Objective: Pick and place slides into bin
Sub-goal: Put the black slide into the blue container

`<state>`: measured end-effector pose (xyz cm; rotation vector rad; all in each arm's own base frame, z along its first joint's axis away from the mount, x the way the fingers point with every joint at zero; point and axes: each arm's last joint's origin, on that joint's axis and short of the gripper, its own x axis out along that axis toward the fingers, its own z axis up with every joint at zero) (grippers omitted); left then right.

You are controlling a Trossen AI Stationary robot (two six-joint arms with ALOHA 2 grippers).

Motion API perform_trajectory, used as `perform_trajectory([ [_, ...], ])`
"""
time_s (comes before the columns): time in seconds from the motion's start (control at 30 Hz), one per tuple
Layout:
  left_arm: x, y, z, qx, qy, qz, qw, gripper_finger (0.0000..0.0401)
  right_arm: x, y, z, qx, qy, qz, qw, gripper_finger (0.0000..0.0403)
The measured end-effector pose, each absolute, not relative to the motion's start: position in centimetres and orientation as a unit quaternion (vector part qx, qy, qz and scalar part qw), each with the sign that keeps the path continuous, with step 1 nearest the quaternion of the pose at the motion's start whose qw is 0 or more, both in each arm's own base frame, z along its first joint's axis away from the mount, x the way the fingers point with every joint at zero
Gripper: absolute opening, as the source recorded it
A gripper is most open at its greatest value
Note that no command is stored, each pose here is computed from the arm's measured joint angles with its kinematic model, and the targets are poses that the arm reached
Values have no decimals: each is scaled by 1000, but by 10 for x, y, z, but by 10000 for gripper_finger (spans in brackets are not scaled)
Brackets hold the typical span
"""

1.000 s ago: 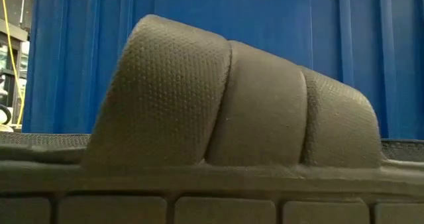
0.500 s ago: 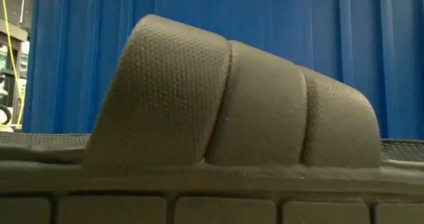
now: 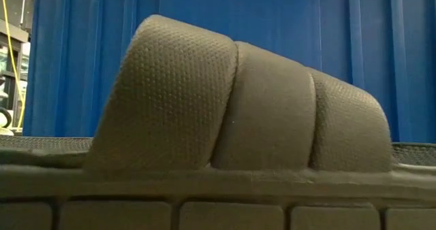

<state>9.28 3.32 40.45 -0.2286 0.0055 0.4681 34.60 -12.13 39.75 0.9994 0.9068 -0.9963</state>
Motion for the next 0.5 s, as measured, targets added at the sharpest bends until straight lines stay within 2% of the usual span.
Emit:
perform_trajectory([
  [0.17,100,35,398,-107,39,237,965,271,360,-136,375,414,435,-449,662,0],
  [0.5,87,31,402,-108,12,228,968,271,383,-169,321,412,500,-444,619,0],
])
